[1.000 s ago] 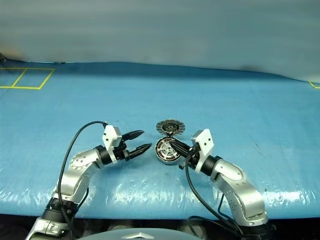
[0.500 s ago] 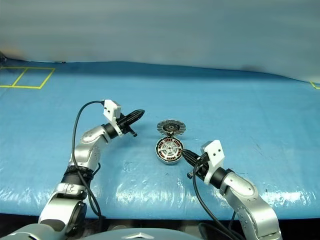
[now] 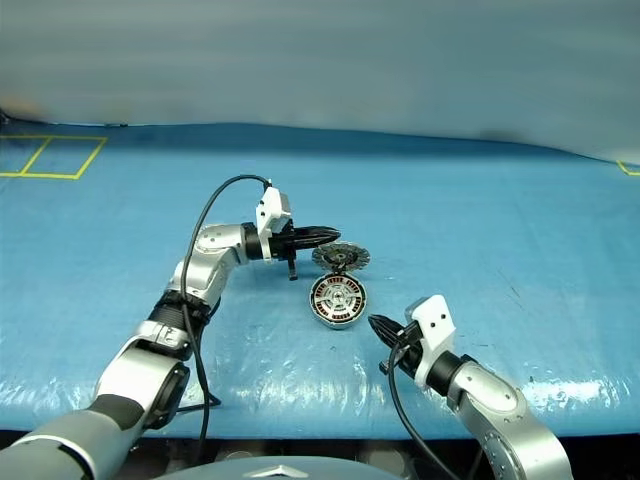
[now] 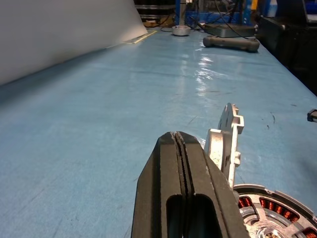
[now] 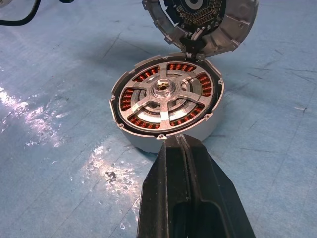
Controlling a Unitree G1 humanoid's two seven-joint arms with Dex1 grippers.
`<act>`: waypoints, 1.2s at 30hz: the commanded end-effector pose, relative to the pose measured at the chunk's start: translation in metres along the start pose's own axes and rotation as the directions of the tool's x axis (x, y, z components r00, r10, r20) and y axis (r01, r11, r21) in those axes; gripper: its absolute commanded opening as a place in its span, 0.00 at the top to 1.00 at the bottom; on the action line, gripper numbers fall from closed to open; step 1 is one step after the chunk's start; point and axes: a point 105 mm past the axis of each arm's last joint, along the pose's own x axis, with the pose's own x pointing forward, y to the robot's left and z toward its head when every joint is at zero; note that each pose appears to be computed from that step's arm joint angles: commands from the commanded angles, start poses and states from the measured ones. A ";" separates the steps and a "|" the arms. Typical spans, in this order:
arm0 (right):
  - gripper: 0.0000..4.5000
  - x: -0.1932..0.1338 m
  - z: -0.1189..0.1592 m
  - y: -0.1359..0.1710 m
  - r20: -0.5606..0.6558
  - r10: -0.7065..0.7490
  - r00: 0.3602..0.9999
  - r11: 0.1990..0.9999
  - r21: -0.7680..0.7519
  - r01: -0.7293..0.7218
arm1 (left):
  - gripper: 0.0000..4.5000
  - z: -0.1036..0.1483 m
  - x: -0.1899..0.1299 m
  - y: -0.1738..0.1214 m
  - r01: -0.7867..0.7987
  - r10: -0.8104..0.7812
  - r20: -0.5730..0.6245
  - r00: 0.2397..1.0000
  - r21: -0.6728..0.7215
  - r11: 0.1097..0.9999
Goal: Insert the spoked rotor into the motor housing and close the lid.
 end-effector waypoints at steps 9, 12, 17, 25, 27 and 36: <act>1.00 -0.026 0.012 -0.013 0.033 -0.091 0.995 0.995 -0.036 0.092 | 1.00 -0.025 0.015 -0.059 0.353 -0.322 -0.196 0.926 0.146 0.924; 1.00 -0.030 0.014 -0.018 0.036 -0.122 0.992 0.991 -0.050 0.123 | 1.00 -0.036 0.016 -0.065 0.374 -0.335 -0.231 0.913 0.151 0.915; 1.00 -0.024 0.016 -0.018 0.042 -0.120 0.992 0.991 -0.057 0.122 | 1.00 -0.060 0.012 -0.079 0.446 -0.373 -0.332 0.866 0.176 0.878; 1.00 -0.013 0.027 -0.010 0.093 -0.060 0.994 0.996 -0.054 0.065 | 1.00 -0.035 0.011 -0.074 0.338 -0.301 -0.185 0.935 0.221 0.915; 1.00 -0.011 0.032 -0.009 0.109 -0.053 0.993 0.996 -0.068 0.060 | 1.00 -0.013 0.008 -0.070 0.290 -0.274 -0.097 0.957 0.223 0.931; 0.66 0.012 0.040 0.003 0.119 0.067 0.991 0.991 -0.125 -0.052 | 1.00 0.018 -0.036 -0.077 0.146 -0.146 -0.010 0.989 0.157 0.977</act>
